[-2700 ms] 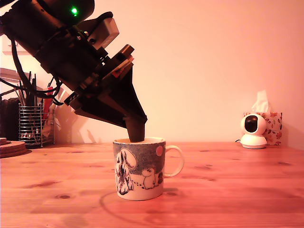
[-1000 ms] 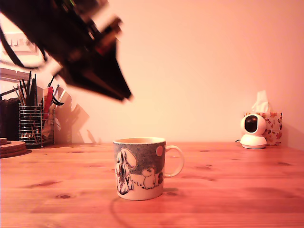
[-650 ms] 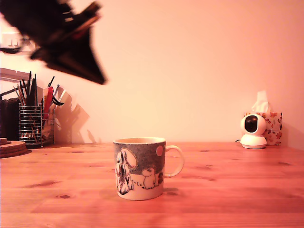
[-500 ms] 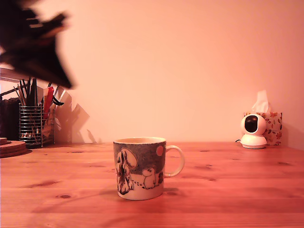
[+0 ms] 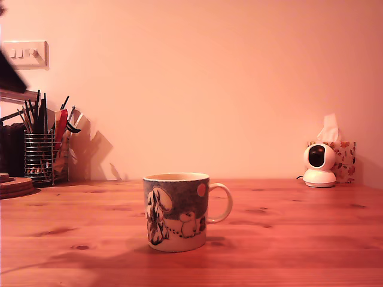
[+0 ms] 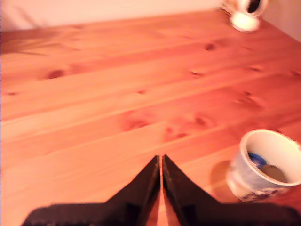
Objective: Pick up the coffee capsules on the table and drop them inside the coffee cup
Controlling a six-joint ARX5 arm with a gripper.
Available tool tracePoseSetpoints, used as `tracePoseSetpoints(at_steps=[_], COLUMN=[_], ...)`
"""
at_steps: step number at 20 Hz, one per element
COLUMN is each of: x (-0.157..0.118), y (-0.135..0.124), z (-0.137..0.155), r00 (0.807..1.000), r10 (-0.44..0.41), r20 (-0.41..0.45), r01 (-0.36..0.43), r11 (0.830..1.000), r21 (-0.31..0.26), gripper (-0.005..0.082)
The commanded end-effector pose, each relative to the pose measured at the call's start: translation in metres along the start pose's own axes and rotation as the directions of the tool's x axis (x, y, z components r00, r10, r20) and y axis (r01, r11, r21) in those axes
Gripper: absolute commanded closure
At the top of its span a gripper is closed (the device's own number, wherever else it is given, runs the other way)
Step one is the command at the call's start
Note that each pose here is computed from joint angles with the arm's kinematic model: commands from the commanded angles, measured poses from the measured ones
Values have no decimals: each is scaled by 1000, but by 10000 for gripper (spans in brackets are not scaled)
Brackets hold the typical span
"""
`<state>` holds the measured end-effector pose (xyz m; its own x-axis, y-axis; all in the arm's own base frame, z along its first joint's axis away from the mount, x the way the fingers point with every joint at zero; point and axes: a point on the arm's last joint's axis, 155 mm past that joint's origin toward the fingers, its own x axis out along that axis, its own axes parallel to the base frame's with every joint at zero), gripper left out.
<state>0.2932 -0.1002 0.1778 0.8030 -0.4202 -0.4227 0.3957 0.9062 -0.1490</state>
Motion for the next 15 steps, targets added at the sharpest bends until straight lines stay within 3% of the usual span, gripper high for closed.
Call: tracePoseSetpoints(at_steps=[1,5,15], x=[-2,-12,-39], y=[6,19,19], z=[-9,-11,11], r00=[1000,993,961], r10=[21,84,122], r20=[9,81,250], r01=[-21,-81,-122], r11=[1000,996,992], r21=[-14,-49,-16], gripper=[789,789,788])
